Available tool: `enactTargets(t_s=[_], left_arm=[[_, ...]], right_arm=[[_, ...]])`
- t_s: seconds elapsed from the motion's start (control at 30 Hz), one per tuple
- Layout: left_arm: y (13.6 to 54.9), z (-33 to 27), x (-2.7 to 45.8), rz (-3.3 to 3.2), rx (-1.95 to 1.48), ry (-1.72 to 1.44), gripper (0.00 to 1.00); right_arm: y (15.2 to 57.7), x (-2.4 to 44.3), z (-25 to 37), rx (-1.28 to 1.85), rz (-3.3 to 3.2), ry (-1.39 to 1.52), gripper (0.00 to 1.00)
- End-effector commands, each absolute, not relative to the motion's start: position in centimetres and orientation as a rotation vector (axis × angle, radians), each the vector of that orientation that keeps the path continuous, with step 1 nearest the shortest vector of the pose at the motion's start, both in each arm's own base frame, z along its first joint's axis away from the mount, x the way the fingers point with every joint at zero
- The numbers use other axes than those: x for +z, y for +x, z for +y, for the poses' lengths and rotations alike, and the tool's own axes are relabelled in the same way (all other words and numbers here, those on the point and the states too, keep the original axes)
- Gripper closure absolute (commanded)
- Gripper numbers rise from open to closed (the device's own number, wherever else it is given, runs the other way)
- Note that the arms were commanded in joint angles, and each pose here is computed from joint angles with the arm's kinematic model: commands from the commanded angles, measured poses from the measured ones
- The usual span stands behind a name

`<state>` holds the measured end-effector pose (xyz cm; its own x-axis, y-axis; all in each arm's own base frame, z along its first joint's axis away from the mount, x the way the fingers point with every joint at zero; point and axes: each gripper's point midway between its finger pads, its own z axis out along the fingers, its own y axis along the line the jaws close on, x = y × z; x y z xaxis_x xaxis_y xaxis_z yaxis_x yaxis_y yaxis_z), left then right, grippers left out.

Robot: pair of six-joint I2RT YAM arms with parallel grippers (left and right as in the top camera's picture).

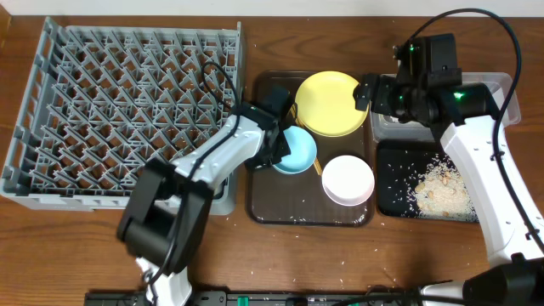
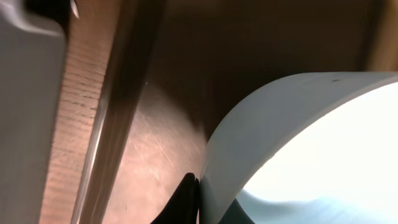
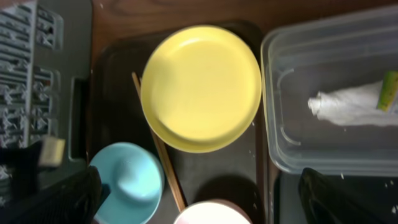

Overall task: Sort waste into correct bins and load items into the dishwasher
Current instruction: 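Lift the light-blue bowl and carry it left over the dish rack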

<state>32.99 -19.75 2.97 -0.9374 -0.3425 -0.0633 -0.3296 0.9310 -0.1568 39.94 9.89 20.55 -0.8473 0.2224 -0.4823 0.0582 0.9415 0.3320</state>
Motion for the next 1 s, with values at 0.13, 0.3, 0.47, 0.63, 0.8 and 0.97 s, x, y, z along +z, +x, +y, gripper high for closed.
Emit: enactTargets(t_s=[0.13, 0.3, 0.47, 0.63, 0.8, 0.97], left_arm=[[34.7, -18.2, 11.7, 2.792, -0.385, -0.451, 0.92], [34.8, -16.0, 13.6, 2.755, -0.386, -0.493, 0.93], [34.6, -13.4, 14.3, 2.755, -0.347, -0.512, 0.93], [34.9, -11.0, 14.8, 2.744, -0.310, -0.487, 0.93], [35.5, -9.0, 14.9, 2.737, -0.262, -0.431, 0.93], [36.0, -6.7, 15.0, 2.710, -0.122, -0.416, 0.93]], right_arm=[[41.8, 21.3, 6.9, 0.277, 2.485, 0.246, 0.01], [42.9, 21.9, 1.7, 0.219, 2.423, 0.393, 0.01], [42.7, 22.0, -5.7, 0.242, 2.343, 0.706, 0.01], [41.5, 22.1, -11.5, 0.237, 2.274, 0.884, 0.01], [40.0, 22.0, -15.3, 0.219, 2.229, 0.995, 0.01], [39.9, 22.2, -15.4, 0.284, 2.221, 0.997, 0.01]])
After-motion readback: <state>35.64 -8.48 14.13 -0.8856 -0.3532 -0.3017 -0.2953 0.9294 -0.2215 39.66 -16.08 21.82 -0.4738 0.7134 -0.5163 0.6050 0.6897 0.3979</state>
